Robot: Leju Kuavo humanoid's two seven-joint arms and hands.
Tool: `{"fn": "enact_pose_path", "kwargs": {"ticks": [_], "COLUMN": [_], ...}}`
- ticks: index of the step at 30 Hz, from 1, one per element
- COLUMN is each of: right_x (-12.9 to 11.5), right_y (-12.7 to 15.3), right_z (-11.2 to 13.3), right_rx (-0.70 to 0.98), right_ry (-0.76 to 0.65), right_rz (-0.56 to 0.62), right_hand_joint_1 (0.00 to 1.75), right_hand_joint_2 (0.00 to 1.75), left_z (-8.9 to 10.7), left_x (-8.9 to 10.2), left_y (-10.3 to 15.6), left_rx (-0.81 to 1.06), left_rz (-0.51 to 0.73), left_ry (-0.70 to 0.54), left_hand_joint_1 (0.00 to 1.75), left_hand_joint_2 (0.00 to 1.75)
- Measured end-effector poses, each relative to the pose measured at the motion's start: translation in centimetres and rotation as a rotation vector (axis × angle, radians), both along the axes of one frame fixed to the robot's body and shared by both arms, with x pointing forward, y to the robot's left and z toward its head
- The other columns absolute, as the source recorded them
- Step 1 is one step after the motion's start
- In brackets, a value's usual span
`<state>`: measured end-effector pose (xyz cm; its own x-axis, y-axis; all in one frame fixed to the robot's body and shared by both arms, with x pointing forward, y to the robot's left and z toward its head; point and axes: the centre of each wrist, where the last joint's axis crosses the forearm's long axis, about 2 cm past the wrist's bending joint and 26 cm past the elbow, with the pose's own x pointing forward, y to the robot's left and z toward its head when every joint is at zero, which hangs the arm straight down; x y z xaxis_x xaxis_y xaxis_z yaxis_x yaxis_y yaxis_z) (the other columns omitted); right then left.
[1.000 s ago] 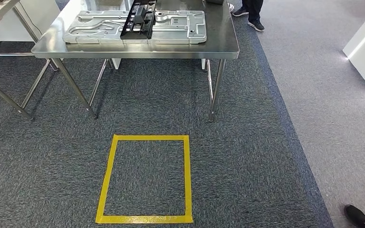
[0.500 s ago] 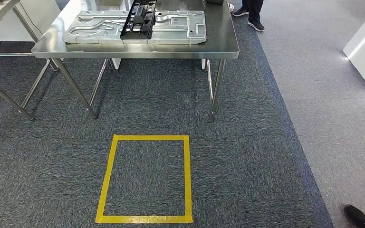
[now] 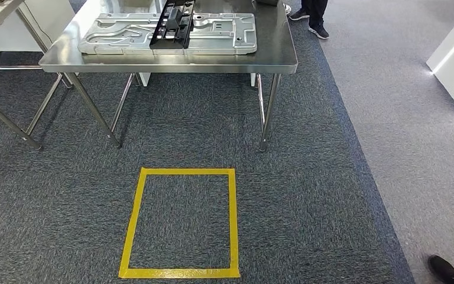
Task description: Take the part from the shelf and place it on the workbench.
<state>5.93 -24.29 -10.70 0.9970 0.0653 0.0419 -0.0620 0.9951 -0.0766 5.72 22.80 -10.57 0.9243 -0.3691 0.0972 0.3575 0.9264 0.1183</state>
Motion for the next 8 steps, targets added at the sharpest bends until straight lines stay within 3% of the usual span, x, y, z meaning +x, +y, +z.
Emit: {"fn": "enact_pose_path", "kwargs": {"ticks": [8], "right_x": [-0.69], "right_y": [-0.82], "right_z": [-0.15], "right_rx": [-0.007], "right_ry": [-0.020], "right_rz": [-0.022], "right_hand_joint_1": [1.75], "right_hand_joint_2": [1.75], "left_z": [-0.20], "left_x": [-0.67], "left_y": [1.07], "left_rx": [-0.005], "left_rz": [0.066], "left_ry": [-0.006], "left_hand_joint_1": [1.75], "left_hand_joint_2": [1.75]}}
